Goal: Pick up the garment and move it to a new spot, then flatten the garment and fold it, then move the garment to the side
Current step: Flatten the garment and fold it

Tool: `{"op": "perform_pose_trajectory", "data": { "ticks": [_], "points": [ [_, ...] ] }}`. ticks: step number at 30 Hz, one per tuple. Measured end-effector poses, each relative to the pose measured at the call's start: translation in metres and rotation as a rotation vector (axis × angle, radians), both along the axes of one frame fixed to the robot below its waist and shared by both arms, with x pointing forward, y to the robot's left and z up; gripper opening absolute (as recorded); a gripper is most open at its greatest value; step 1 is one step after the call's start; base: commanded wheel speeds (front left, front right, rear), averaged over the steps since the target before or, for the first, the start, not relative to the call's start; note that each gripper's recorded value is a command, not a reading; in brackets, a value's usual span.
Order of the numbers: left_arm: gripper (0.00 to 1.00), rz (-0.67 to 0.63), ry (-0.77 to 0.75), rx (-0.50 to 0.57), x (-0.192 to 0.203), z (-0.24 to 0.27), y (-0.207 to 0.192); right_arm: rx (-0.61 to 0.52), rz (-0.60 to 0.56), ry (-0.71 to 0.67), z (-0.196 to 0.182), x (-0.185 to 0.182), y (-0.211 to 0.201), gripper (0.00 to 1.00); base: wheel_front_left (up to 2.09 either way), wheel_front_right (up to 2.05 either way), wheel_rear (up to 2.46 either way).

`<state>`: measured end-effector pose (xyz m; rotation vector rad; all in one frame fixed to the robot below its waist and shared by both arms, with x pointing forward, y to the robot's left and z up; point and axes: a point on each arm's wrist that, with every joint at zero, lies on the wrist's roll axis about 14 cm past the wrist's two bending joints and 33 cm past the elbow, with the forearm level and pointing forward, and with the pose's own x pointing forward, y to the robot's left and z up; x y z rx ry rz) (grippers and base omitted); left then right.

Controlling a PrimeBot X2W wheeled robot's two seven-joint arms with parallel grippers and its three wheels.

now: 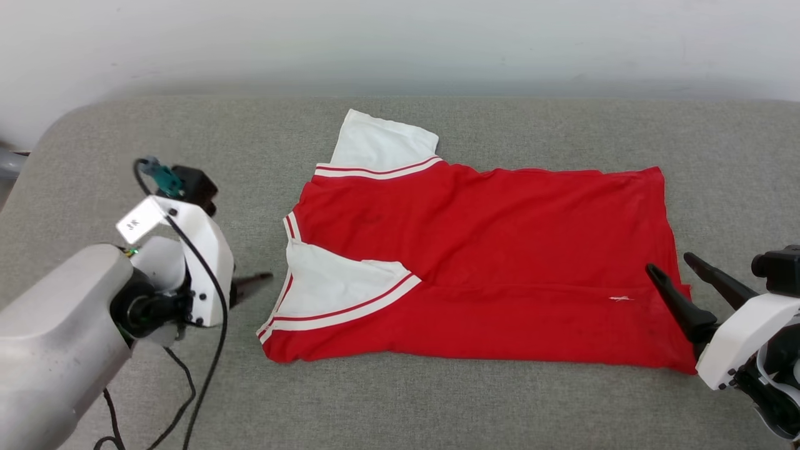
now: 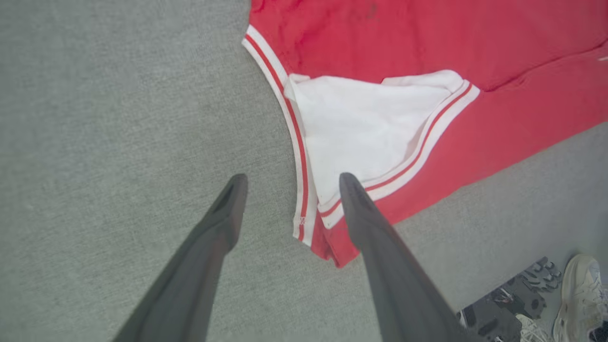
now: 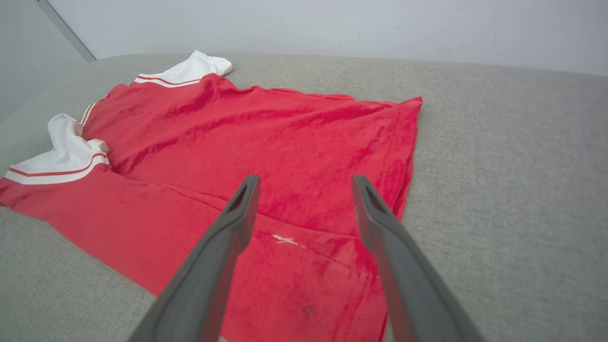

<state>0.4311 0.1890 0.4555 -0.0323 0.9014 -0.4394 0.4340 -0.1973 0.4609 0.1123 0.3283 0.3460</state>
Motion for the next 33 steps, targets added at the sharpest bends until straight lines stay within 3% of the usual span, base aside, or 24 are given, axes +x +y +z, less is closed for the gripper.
{"op": "perform_pose_trajectory", "data": {
  "ticks": [14,26,28,29,33],
  "points": [
    [1.00,-0.121,0.299,0.131,-0.043,-0.057,-0.017,0.006,-0.016,0.007,-0.004,0.000,-0.002,1.00,0.00,0.00,0.00],
    [1.00,-0.162,0.324,0.211,-0.042,-0.090,-0.013,-0.001,-0.033,0.027,-0.011,0.002,-0.009,1.00,0.00,0.00,0.00],
    [0.23,-0.168,0.312,0.217,-0.043,-0.090,-0.013,-0.006,-0.035,0.022,-0.009,0.002,-0.012,1.00,0.00,0.00,0.00],
    [0.00,-0.168,0.298,0.214,-0.042,-0.089,-0.013,-0.015,-0.034,0.017,-0.007,0.002,-0.013,1.00,0.00,0.00,0.00],
    [0.00,-0.152,0.259,0.186,-0.042,-0.083,-0.014,-0.051,-0.034,-0.010,0.005,0.005,-0.023,1.00,0.00,0.00,0.00]
  ]
}}
